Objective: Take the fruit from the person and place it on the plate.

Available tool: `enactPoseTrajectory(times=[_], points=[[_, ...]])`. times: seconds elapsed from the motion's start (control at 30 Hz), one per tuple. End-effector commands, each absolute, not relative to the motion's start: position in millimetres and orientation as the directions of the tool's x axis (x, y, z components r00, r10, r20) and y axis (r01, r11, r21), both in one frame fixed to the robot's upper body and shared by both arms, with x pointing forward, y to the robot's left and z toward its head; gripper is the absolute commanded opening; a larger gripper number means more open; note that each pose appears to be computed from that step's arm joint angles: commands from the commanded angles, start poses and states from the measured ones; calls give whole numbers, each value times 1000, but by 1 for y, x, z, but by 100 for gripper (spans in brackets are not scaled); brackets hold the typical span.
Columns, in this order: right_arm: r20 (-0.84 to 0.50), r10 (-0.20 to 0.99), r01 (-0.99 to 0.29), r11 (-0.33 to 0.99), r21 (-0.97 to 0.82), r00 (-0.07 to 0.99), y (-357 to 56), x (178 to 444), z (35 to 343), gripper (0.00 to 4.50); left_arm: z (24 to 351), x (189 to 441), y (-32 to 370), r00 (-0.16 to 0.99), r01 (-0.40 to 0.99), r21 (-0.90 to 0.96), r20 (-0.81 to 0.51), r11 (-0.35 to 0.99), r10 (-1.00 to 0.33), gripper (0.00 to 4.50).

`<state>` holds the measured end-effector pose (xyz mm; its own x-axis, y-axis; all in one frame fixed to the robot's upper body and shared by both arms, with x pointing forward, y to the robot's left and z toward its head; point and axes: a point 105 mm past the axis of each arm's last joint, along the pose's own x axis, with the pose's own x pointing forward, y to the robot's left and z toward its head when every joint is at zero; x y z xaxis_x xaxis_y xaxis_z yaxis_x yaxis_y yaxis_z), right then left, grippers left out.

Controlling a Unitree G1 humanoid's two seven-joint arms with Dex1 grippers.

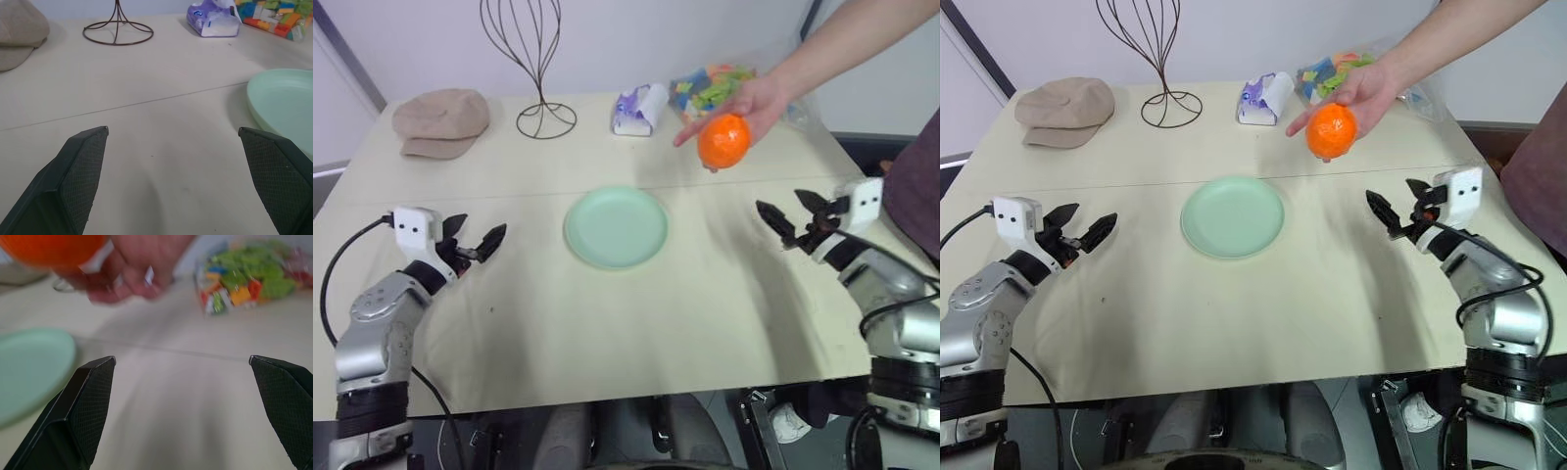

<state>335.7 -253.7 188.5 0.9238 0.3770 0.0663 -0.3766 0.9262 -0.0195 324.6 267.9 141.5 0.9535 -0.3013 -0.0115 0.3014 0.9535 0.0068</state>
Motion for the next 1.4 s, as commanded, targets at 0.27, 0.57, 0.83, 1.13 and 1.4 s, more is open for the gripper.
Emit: enactPoseTrajectory(times=[0.27,0.57,0.83,1.13,1.4], points=[[103,395,-391,919,-54,913,-246,330,212,450,266,296,222,637,766,-25,172,643,-752,446],[100,458,-461,887,10,884,-257,314,237,450,306,292,212,527,841,-4,234,541,-817,446],[162,576,-595,797,106,801,-234,305,270,450,287,304,194,499,863,-29,211,505,-840,446],[197,644,-671,730,132,739,-184,340,258,450,279,306,185,491,868,-38,216,495,-844,446],[207,616,-644,756,117,760,-191,365,257,450,276,302,190,529,845,-47,220,533,-819,446]])
